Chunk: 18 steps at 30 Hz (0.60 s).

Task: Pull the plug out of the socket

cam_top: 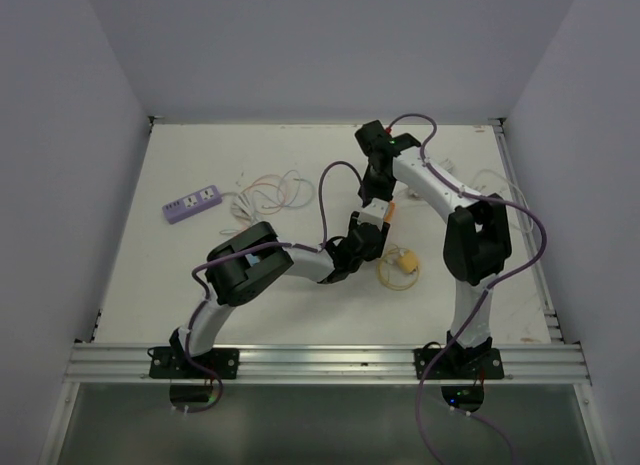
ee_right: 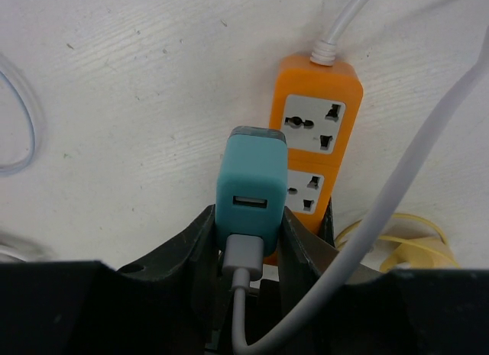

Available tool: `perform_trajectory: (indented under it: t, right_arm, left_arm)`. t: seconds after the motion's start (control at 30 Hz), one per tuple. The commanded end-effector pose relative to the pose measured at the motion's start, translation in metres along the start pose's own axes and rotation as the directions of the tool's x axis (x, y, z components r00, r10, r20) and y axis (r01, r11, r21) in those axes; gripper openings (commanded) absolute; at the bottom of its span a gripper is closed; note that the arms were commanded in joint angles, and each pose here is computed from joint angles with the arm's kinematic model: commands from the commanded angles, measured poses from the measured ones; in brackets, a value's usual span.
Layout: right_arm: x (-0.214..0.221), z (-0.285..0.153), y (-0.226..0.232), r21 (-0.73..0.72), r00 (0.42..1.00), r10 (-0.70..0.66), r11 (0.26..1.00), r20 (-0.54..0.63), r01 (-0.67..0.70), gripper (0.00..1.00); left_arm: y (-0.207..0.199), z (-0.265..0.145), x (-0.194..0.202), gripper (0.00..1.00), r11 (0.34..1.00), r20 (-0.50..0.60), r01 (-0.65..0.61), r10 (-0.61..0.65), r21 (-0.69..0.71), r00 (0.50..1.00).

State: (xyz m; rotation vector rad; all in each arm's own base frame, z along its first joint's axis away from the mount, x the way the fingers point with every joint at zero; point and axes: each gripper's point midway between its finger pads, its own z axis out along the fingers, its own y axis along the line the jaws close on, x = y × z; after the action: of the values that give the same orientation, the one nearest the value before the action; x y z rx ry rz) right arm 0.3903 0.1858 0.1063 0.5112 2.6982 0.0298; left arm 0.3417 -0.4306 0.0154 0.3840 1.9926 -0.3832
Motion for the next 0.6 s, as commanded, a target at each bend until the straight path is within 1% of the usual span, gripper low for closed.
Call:
perform_trajectory:
  t: [0.0, 0.3, 0.5, 0.57]
  right_arm:
    - [0.003, -0.009, -0.003, 0.006, 1.000, -0.013, 1.000, -0.007, 0.013, 0.00]
    - [-0.043, -0.042, -0.025, -0.032, 0.995, 0.050, 0.998, 0.083, -0.048, 0.00]
    - [-0.058, -0.073, -0.045, -0.053, 0.988, 0.073, 0.996, 0.139, -0.066, 0.00]
    - [-0.056, -0.077, -0.049, -0.051, 0.987, 0.059, 0.997, 0.147, -0.052, 0.00]
  left_arm:
    - [0.035, -0.017, 0.101, 0.00, 0.993, -0.297, -0.115, 0.097, -0.042, 0.950]
    - [0.041, -0.022, 0.103, 0.00, 0.994, -0.300, -0.100, 0.080, -0.052, 0.950]
    - [0.057, -0.024, 0.099, 0.00, 0.995, -0.299, -0.045, 0.016, -0.090, 0.954]
    - [0.064, -0.026, 0.101, 0.00, 0.994, -0.304, -0.030, -0.005, -0.109, 0.953]
